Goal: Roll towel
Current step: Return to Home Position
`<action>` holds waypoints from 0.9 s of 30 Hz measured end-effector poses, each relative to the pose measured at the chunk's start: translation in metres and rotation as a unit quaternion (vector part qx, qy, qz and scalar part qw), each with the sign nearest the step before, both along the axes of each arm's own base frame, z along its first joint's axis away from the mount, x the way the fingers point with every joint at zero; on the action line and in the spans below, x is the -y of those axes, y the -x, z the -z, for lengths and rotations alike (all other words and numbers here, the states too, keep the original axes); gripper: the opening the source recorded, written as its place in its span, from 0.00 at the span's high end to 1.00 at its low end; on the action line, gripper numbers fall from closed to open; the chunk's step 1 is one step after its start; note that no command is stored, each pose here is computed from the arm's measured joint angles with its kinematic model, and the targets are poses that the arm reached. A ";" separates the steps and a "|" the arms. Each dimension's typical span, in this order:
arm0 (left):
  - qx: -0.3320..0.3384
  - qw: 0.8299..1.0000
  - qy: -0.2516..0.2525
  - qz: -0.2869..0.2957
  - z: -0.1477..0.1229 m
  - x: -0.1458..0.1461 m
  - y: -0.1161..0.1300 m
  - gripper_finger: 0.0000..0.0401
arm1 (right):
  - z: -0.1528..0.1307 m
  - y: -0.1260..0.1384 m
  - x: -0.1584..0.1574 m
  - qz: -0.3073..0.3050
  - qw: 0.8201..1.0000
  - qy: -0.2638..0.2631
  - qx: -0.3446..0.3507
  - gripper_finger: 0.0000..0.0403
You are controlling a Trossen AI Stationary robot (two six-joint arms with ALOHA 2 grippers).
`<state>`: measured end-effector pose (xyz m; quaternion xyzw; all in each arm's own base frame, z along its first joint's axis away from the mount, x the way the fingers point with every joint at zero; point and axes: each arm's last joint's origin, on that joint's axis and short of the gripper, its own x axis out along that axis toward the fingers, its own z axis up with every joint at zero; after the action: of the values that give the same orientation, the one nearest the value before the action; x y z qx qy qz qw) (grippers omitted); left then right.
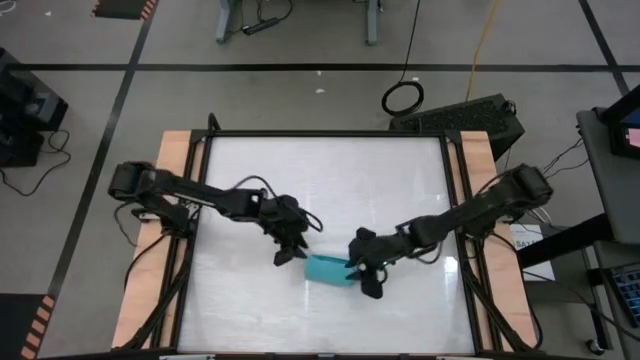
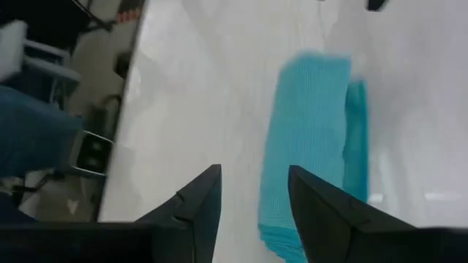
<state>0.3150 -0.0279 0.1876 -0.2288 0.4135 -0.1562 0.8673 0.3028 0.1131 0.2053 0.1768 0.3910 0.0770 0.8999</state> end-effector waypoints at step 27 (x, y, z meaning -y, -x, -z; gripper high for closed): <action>0.193 0.924 -0.204 -0.261 -0.122 -0.020 0.187 0.57 | -0.153 0.196 0.084 0.137 0.956 0.114 0.232 0.63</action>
<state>0.1280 -0.0080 0.3096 -0.1121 0.1869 0.1224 0.9682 0.1073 0.0287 0.3583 0.1020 0.1494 -0.0534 0.9820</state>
